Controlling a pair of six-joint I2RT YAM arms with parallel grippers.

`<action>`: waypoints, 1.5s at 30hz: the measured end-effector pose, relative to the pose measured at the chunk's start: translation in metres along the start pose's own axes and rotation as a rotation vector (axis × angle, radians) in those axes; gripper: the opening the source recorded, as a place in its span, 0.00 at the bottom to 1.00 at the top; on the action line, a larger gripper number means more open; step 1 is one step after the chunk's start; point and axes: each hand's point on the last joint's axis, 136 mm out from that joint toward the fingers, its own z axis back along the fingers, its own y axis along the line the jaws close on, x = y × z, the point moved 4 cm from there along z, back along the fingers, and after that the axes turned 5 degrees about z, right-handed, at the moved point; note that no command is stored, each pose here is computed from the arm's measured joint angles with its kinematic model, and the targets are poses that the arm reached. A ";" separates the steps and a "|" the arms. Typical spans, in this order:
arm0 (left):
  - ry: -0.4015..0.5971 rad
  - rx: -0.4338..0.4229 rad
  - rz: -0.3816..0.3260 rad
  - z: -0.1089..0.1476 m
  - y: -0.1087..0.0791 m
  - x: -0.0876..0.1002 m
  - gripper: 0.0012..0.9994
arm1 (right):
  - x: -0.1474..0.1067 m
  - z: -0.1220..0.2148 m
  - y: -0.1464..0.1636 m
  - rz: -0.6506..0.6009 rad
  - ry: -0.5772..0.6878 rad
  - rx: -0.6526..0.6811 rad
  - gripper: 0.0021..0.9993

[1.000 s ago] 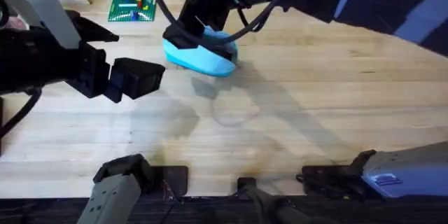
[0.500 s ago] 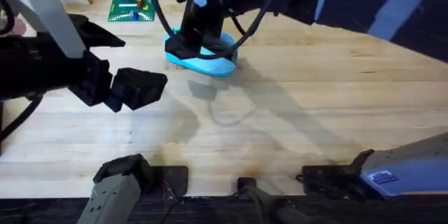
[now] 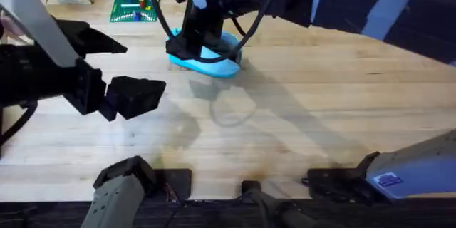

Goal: Unzip the bag, pick up the pens from the table one at a time and place them inside, then zip the bag closed.

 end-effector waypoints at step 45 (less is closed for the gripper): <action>-0.049 -0.060 0.095 -0.002 0.071 -0.008 0.99 | -0.005 -0.058 -0.020 -0.091 0.054 0.046 1.00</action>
